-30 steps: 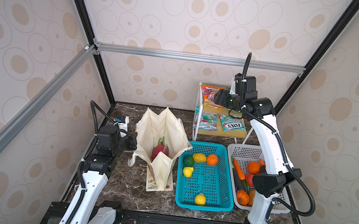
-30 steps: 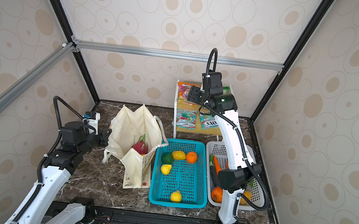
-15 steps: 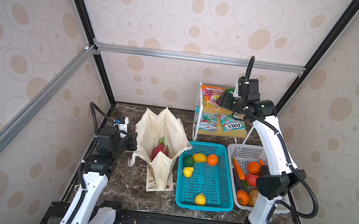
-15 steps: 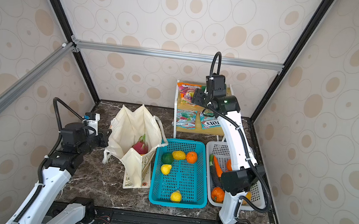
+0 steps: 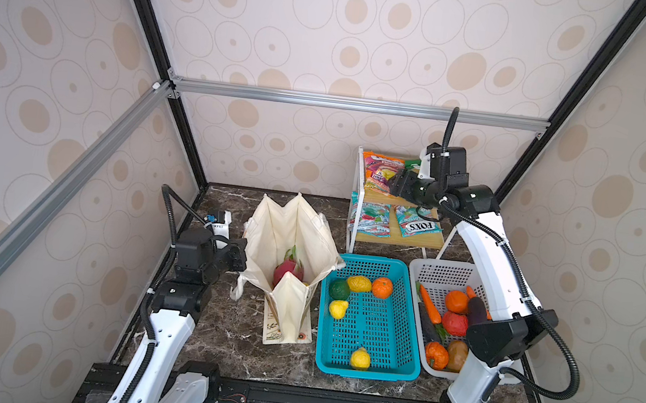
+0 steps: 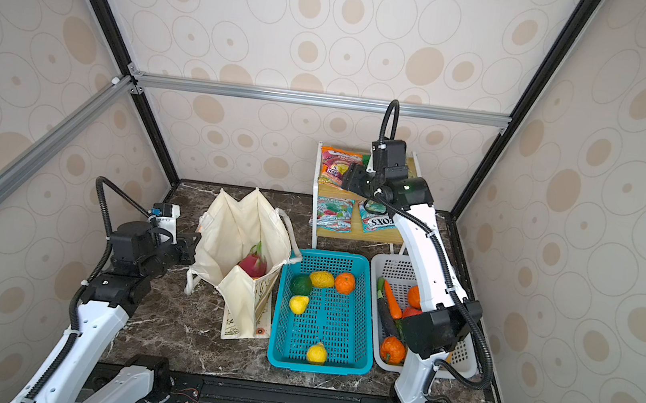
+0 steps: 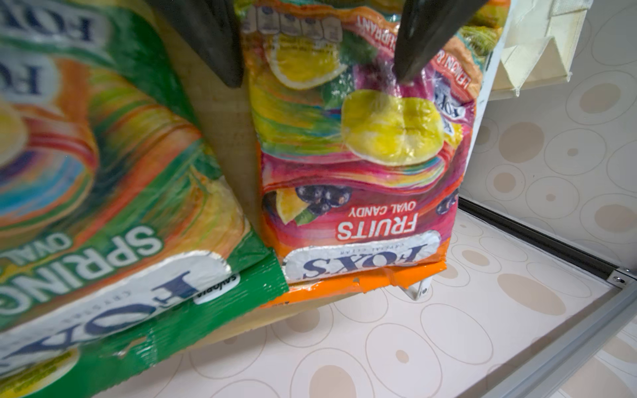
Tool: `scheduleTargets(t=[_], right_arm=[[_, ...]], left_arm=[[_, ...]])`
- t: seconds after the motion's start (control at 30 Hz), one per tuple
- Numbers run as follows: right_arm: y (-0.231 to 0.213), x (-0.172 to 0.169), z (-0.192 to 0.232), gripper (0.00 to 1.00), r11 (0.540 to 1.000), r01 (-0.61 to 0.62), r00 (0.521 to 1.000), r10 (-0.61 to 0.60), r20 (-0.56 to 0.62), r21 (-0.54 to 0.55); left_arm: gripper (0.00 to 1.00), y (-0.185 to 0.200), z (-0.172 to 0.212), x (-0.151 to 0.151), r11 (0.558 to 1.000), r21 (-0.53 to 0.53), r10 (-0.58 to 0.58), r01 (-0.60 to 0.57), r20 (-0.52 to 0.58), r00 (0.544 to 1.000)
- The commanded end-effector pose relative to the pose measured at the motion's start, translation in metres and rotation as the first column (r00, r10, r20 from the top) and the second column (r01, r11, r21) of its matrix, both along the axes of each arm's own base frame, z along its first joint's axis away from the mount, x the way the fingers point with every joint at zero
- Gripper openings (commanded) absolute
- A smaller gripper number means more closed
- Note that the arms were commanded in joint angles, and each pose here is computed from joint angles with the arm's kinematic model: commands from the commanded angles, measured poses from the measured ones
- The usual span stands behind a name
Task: Place the food into the grocery bag and tie it
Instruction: 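Close the right gripper on the top of the Fox's Fruits bag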
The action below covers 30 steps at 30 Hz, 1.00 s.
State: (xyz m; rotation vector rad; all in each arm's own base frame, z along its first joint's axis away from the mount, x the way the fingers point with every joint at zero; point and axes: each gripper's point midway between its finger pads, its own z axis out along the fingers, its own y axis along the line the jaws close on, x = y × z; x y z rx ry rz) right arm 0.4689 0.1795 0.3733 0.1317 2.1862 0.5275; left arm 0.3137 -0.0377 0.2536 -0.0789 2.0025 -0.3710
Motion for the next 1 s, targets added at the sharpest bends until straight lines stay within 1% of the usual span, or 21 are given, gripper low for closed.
scheduleTargets(t=[0.0, 0.1, 0.23, 0.3, 0.47, 0.7, 0.87, 0.97], right_arm=[[-0.008, -0.013, 0.016, 0.73, 0.999, 0.024, 0.999, -0.025, 0.026, 0.038], [-0.010, -0.018, 0.015, 0.75, 0.998, 0.031, 0.999, -0.033, 0.026, 0.052], [-0.016, -0.020, 0.018, 0.77, 0.998, 0.048, 0.998, -0.050, 0.049, 0.042], [-0.015, -0.016, 0.018, 0.75, 0.998, 0.040, 0.998, -0.042, 0.047, 0.051], [-0.005, -0.007, 0.008, 0.68, 0.995, 0.007, 1.000, -0.009, 0.017, 0.100], [0.002, -0.007, 0.001, 0.69, 0.984, 0.000, 1.000, -0.001, 0.001, 0.177], [-0.008, -0.005, -0.010, 0.70, 0.989, 0.045, 0.999, -0.041, -0.025, 0.141], [-0.005, -0.002, -0.016, 0.65, 0.989, 0.035, 0.999, -0.030, -0.034, 0.143]], left_arm=[[0.00, -0.001, -0.007, -0.003, 1.000, -0.012, -0.007, 0.007, -0.018, 1.000], [0.00, -0.002, -0.006, -0.003, 1.000, -0.017, -0.010, 0.010, -0.017, 1.000], [0.00, -0.002, -0.004, -0.003, 1.000, -0.019, -0.011, 0.011, -0.012, 1.000], [0.00, -0.003, -0.005, -0.003, 1.000, -0.022, -0.013, 0.013, -0.013, 1.000], [0.00, -0.004, -0.005, -0.003, 0.999, -0.029, -0.015, 0.015, -0.014, 1.000], [0.00, -0.003, -0.007, -0.005, 1.000, -0.023, -0.014, 0.013, -0.020, 1.000], [0.00, -0.003, -0.006, -0.004, 1.000, -0.025, -0.016, 0.016, -0.016, 1.000], [0.00, -0.004, -0.005, -0.004, 0.999, -0.028, -0.016, 0.016, -0.014, 1.000]])
